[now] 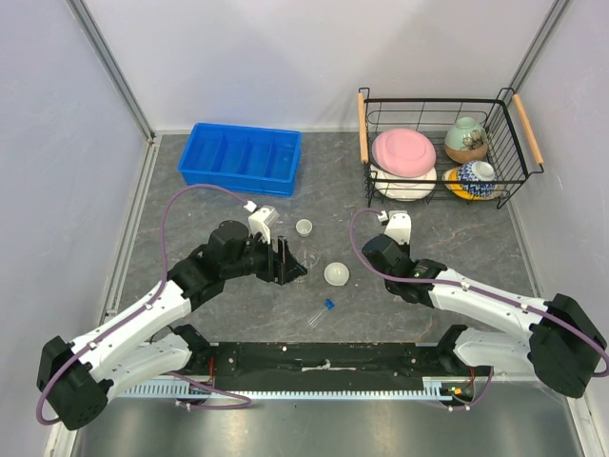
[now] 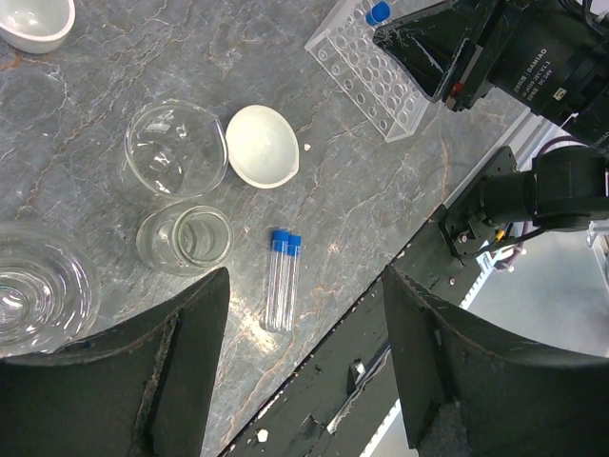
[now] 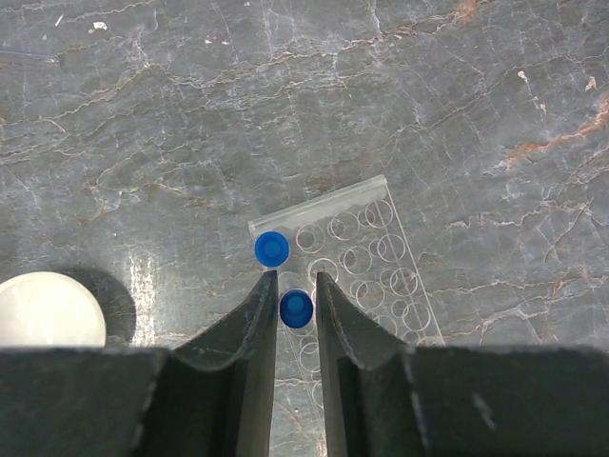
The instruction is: Organize the chemistry lab equipment
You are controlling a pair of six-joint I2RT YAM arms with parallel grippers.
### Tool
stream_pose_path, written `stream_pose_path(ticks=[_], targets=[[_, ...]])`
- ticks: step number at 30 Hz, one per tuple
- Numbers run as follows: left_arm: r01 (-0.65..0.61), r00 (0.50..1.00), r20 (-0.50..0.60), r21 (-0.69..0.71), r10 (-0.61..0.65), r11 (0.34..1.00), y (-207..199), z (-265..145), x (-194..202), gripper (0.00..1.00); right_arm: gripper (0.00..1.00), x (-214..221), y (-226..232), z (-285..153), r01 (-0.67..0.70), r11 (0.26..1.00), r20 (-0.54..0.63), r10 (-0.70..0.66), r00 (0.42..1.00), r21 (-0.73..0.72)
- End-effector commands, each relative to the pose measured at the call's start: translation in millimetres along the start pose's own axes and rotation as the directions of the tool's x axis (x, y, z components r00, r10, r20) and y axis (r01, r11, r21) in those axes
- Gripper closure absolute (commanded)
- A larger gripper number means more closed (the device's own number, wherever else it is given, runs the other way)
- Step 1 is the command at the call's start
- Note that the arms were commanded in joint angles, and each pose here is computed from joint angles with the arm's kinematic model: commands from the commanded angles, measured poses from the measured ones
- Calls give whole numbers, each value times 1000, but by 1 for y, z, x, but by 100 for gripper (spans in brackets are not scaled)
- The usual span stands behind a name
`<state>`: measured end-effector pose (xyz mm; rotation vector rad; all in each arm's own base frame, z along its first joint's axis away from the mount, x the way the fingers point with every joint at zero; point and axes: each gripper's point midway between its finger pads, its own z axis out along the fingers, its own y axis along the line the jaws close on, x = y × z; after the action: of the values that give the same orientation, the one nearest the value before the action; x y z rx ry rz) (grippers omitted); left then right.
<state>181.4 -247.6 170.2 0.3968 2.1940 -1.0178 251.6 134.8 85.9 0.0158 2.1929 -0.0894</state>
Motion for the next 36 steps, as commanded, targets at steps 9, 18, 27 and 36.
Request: stream_pose_path(ticks=[9, 18, 27, 36], targets=[[-49, 998, 26, -19, 49, 999, -1, 0, -10, 28, 57, -20, -1, -8, -28, 1000, 45, 28, 999, 7], [-139, 990, -48, -136, 133, 981, -5, 15, 4, 28, 46, -58, -9, -40, -10, 1000, 64, 10, 998, 6], [-240, 957, -218, -226, 191, 944, -9, 45, 64, 34, 46, -80, -18, -72, -28, 998, 95, 33, 995, -51], [-317, 927, -315, -364, 205, 876, 17, 57, 98, 48, 47, -80, -19, -82, -30, 995, 92, 39, 995, -94]])
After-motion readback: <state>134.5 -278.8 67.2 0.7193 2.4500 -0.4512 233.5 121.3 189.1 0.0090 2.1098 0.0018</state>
